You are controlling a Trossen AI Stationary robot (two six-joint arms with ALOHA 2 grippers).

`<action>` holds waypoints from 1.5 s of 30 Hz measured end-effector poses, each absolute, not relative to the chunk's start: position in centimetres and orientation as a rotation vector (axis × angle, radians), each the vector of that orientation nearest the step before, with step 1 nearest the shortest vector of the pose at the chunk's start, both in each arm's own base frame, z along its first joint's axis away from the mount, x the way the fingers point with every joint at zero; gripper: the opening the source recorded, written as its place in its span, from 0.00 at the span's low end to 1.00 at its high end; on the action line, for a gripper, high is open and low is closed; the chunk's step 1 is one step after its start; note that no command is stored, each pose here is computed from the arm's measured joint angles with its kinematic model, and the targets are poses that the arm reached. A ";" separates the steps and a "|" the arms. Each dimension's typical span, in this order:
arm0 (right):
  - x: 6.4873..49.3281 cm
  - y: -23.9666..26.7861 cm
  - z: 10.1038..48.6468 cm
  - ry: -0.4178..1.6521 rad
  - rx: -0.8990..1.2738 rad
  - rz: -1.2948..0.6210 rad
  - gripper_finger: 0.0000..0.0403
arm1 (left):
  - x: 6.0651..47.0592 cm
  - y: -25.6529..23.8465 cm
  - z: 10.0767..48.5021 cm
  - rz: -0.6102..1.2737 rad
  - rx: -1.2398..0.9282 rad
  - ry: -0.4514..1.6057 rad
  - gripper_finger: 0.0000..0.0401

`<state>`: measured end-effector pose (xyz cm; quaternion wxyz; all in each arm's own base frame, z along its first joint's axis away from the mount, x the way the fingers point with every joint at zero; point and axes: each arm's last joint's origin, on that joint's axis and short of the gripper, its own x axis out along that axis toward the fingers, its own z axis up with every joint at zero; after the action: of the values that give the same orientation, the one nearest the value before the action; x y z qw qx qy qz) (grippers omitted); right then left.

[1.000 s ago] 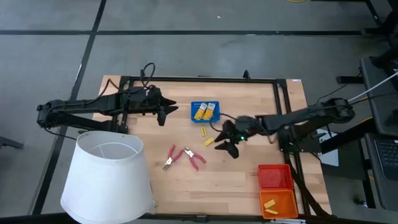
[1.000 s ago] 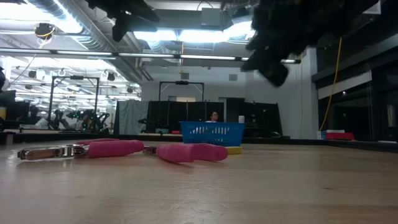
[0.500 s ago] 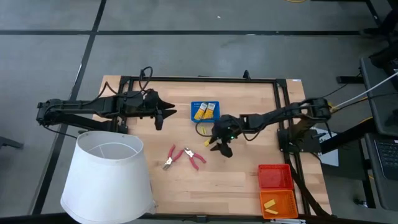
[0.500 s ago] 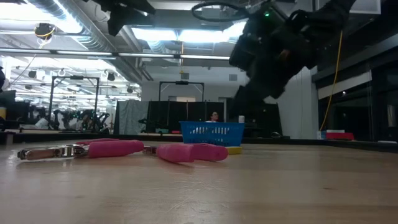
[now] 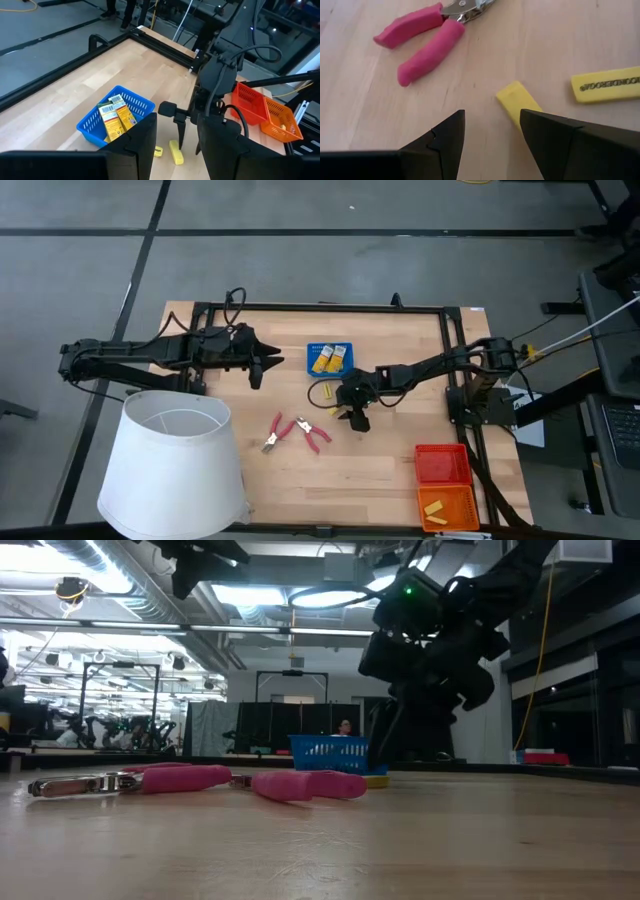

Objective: Pick & Place School Supplies
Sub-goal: Put the yellow eraser into the orange bin

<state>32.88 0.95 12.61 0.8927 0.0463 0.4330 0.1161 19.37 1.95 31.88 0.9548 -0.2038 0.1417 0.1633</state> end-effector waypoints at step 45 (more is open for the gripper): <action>33.4 0.3 11.4 0.901 0.065 0.159 0.49 | 19.4 1.5 31.8 0.309 -0.427 0.295 0.35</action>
<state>33.40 0.33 11.41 0.8967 0.0311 0.4347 0.0768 19.40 1.46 31.84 0.9547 -0.2103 0.1453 0.1521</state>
